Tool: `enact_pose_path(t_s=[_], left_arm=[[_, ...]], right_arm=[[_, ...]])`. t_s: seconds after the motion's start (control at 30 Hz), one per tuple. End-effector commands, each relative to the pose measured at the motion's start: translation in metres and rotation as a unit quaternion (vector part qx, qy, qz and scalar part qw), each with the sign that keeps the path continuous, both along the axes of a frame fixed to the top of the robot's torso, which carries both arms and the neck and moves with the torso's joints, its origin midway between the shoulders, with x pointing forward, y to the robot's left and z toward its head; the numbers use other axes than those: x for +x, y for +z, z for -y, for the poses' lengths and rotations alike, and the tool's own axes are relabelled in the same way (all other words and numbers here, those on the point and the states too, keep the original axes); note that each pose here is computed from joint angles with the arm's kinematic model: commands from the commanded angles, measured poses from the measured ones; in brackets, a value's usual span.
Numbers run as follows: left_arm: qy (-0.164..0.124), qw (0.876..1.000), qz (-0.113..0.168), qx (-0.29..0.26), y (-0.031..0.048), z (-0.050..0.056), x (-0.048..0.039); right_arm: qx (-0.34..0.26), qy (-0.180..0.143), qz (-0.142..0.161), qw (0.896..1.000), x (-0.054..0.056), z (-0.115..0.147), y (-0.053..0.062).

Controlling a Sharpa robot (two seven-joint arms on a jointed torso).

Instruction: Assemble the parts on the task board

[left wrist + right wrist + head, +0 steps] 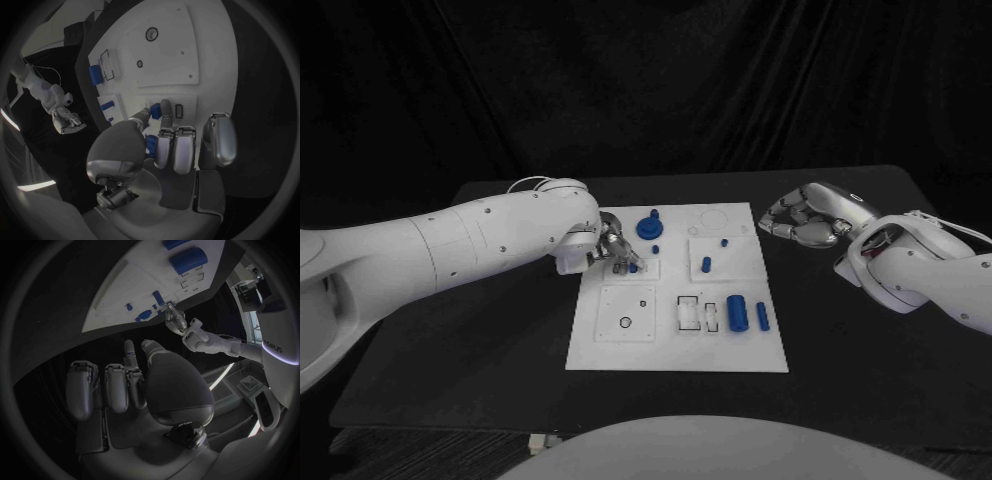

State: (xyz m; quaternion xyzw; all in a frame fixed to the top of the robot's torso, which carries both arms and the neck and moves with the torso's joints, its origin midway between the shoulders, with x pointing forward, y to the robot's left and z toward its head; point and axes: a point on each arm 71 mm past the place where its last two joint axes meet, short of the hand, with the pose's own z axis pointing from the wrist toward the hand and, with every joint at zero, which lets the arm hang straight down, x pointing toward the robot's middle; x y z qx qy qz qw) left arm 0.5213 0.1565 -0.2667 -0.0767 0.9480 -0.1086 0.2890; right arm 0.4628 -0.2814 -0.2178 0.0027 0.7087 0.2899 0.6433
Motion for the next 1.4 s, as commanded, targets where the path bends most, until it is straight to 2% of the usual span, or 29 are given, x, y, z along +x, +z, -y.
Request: enact_pose_path(t_s=[0.03, 0.57, 0.8, 0.9, 1.07, 1.17, 1.23, 1.4], left_arm=[[-0.001, 1.000, 0.015, 0.001, -0.0006, 0.001, 0.0000], [0.006, 0.999, 0.030, -0.011, 0.0011, -0.003, 0.0002], [0.006, 0.998, 0.054, -0.040, 0.0052, -0.004, -0.0012], [0.009, 0.995, 0.077, -0.059, 0.0121, -0.006, -0.0011], [0.016, 0.989, 0.123, -0.085, 0.0342, -0.012, 0.0039], [0.022, 0.986, 0.140, -0.089, 0.0465, -0.018, 0.0066], [0.024, 0.986, 0.143, -0.086, 0.0525, -0.022, 0.0084], [0.027, 0.988, 0.135, -0.072, 0.0580, -0.032, 0.0124]], right_arm=[[-0.003, -0.007, -0.008, 1.000, 0.000, 0.001, -0.002], [-0.004, -0.007, -0.009, 1.000, 0.000, 0.001, -0.002], [-0.004, -0.007, -0.008, 1.000, 0.000, 0.002, -0.002], [-0.004, -0.008, -0.008, 1.000, 0.000, 0.002, -0.002], [-0.005, -0.008, -0.008, 1.000, 0.000, 0.003, -0.003], [-0.005, -0.008, -0.009, 1.000, 0.000, 0.003, -0.003], [-0.005, -0.009, -0.009, 1.000, 0.000, 0.003, -0.003], [-0.005, -0.008, -0.009, 1.000, 0.000, 0.003, -0.003]])
